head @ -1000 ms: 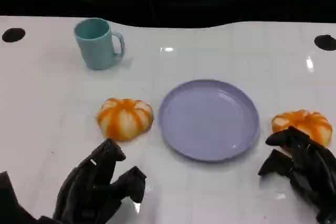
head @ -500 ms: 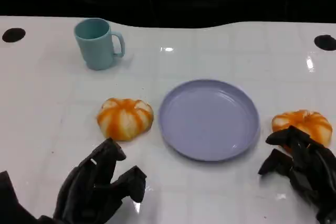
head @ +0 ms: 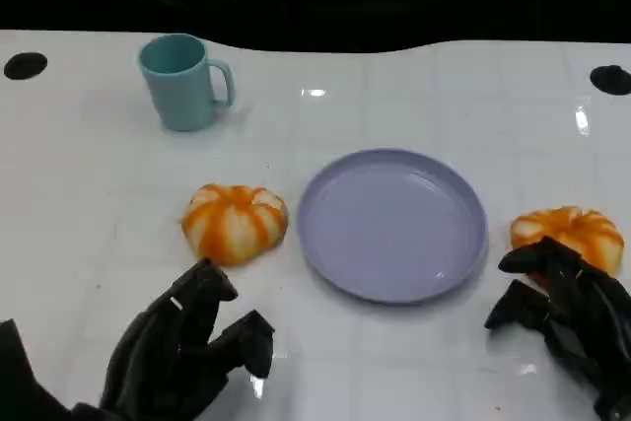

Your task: Grasp the bread from the table and place it into the plate.

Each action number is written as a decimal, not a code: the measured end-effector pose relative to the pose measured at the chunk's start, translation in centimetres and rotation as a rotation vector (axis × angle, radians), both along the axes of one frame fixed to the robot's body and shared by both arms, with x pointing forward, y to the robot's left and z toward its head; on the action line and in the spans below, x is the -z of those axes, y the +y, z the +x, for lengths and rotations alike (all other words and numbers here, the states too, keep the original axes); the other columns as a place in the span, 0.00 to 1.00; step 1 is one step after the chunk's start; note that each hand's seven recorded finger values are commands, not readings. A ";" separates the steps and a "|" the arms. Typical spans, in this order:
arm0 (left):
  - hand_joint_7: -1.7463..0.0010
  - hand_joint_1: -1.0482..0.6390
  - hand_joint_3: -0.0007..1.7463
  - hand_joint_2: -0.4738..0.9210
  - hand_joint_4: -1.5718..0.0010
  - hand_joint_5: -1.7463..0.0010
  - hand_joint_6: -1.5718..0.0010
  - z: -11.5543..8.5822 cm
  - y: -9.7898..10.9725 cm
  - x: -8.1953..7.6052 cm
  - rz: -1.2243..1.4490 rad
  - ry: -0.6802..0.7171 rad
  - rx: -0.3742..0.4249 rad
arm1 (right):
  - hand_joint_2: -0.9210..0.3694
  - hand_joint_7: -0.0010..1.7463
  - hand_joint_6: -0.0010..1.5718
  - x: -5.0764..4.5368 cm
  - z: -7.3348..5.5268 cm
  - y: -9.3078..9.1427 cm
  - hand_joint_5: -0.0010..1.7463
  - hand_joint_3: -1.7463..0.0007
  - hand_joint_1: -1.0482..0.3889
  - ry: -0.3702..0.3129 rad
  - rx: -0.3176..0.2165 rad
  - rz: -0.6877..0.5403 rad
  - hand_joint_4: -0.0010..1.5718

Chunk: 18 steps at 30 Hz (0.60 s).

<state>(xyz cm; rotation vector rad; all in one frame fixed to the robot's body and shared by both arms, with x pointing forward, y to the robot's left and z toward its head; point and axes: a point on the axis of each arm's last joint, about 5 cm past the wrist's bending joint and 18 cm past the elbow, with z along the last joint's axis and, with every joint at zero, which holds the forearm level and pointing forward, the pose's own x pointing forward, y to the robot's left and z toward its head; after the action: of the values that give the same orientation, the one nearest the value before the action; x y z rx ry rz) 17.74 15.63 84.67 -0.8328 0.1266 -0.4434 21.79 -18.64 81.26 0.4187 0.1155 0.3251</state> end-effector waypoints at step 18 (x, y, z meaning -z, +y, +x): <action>1.00 0.23 0.11 1.00 0.90 0.83 0.85 2.0 2.0 -4.1 0.465 -0.284 0.005 | 0.00 0.73 0.37 -0.19 0.2 0.4 0.90 0.89 0.35 0.015 0.012 0.014 0.40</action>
<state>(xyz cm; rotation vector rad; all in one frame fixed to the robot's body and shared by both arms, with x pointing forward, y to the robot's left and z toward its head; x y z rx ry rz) 19.69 17.59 88.75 -0.3085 -0.0320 -0.5076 21.97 -18.26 81.45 0.4355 0.1250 0.3117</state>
